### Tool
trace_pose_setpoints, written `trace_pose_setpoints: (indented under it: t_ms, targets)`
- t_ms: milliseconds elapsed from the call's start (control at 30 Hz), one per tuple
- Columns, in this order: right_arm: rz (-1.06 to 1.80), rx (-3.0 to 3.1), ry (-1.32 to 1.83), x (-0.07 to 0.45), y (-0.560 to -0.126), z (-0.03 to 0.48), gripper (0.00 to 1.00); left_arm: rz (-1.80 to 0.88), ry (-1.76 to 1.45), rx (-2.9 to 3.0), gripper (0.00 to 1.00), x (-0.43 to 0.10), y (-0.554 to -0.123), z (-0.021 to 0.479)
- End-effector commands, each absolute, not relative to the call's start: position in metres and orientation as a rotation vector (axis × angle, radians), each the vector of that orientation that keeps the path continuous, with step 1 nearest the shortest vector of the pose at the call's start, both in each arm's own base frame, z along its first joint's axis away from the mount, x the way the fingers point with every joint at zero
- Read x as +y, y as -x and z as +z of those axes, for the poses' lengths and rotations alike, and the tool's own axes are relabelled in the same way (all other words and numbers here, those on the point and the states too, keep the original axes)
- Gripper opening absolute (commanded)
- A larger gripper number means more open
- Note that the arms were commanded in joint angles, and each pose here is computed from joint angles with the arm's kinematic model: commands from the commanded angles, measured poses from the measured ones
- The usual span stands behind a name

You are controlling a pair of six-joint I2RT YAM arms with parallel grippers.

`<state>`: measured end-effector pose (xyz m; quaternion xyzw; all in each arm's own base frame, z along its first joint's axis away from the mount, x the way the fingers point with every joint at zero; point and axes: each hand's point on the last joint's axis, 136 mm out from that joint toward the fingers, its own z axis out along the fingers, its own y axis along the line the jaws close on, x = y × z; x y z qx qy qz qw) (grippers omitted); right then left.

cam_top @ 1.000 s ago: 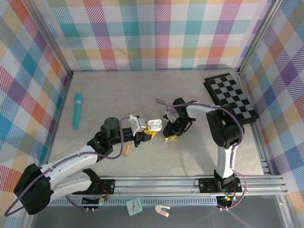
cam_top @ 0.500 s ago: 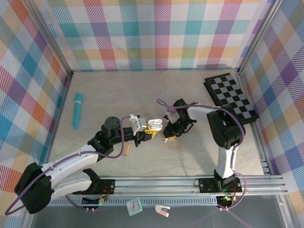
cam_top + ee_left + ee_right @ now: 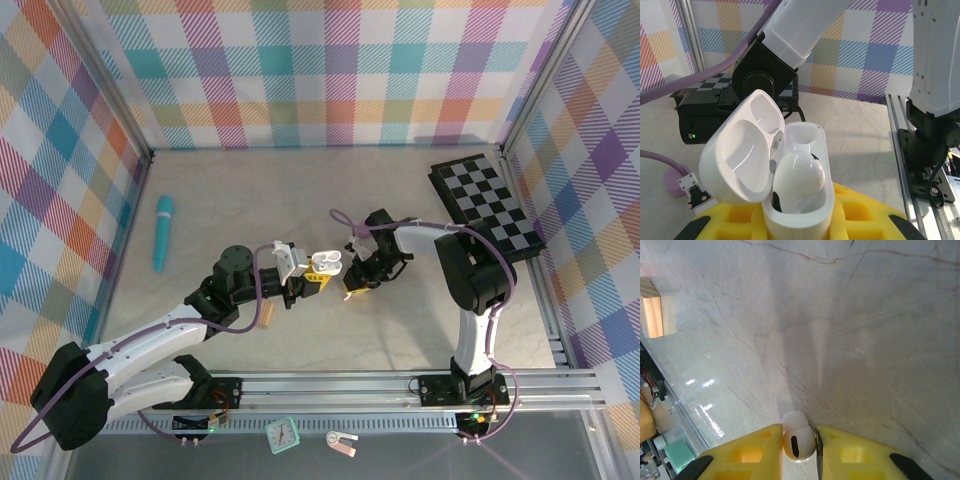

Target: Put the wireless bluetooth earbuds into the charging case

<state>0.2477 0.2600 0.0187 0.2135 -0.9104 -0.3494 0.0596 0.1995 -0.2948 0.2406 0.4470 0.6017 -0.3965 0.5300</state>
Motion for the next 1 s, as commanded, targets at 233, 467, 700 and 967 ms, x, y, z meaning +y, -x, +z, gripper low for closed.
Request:
trace_pose_setpoints:
  t_ms: [233, 467, 700, 967]
  targets:
    - [-0.988, -2.844, -0.697, 0.257, -0.247, 0.034, 0.21, -0.925, -1.015, 1.393, 0.09, -0.291, -0.205, 0.253]
    - [-0.851, -2.999, -0.744, 0.240, -0.260, 0.062, 0.21, -0.918, -0.963, 1.435, 0.10, -0.284, -0.214, 0.245]
    - [-0.736, -3.123, -0.834, 0.224, -0.267, 0.105, 0.21, -0.925, -0.917, 1.499, 0.09, -0.276, -0.224, 0.229]
    - [-0.713, -3.240, -0.941, 0.220, -0.270, 0.168, 0.21, -0.931, -0.976, 1.651, 0.10, -0.286, -0.236, 0.179]
